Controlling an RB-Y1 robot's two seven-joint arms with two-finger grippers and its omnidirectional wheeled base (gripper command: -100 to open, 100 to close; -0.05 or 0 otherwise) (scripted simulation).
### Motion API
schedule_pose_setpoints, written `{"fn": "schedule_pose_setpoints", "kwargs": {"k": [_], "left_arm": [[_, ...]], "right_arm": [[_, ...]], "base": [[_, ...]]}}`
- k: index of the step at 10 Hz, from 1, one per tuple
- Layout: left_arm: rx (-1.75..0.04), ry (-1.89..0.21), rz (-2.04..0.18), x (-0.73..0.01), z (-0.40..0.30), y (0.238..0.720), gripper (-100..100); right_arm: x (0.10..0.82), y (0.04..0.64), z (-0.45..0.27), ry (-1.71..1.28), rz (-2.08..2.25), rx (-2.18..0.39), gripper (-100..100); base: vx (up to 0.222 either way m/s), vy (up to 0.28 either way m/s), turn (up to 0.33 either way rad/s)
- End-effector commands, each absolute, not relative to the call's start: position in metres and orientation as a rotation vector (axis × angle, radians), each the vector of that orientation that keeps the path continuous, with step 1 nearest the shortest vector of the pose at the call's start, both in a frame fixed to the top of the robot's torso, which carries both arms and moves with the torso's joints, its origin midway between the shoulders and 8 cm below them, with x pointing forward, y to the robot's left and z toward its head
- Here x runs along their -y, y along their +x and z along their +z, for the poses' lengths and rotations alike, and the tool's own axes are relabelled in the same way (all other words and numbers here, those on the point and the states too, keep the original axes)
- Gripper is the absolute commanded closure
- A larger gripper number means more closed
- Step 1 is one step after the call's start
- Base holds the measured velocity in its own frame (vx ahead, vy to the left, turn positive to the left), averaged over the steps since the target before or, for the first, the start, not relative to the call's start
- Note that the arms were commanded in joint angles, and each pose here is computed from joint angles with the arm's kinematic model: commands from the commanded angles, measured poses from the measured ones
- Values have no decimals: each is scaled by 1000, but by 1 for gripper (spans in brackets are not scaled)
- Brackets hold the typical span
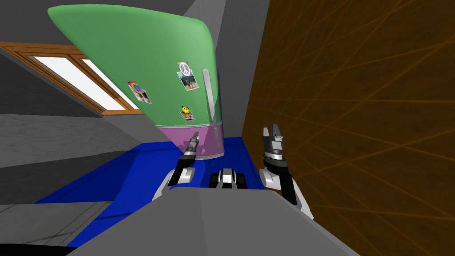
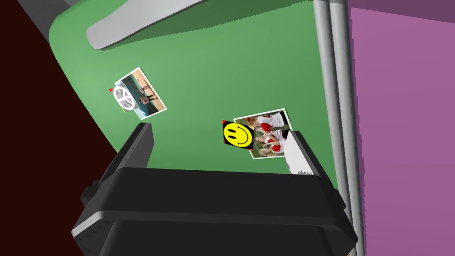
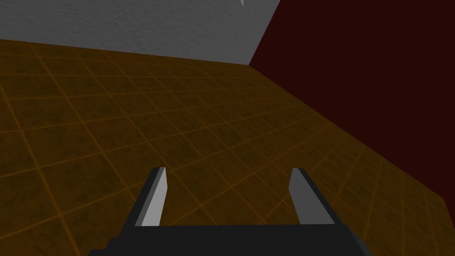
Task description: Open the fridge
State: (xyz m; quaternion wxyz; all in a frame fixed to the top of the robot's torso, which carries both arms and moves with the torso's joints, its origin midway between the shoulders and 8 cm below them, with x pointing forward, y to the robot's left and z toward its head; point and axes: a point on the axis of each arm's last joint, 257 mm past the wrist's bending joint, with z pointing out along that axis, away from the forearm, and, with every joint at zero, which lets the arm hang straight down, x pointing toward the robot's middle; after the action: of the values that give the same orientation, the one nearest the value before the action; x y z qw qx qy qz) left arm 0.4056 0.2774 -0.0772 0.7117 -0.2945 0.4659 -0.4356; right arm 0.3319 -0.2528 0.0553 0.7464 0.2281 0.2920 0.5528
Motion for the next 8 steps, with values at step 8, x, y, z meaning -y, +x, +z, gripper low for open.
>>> {"fn": "schedule_pose_setpoints", "kwargs": {"k": [8], "left_arm": [[-1239, -769, -770, -314, -157, 440, -100]], "right_arm": [[253, 332, 55, 499, 1210, -639, 0]], "base": [[139, -99, 9]]}}
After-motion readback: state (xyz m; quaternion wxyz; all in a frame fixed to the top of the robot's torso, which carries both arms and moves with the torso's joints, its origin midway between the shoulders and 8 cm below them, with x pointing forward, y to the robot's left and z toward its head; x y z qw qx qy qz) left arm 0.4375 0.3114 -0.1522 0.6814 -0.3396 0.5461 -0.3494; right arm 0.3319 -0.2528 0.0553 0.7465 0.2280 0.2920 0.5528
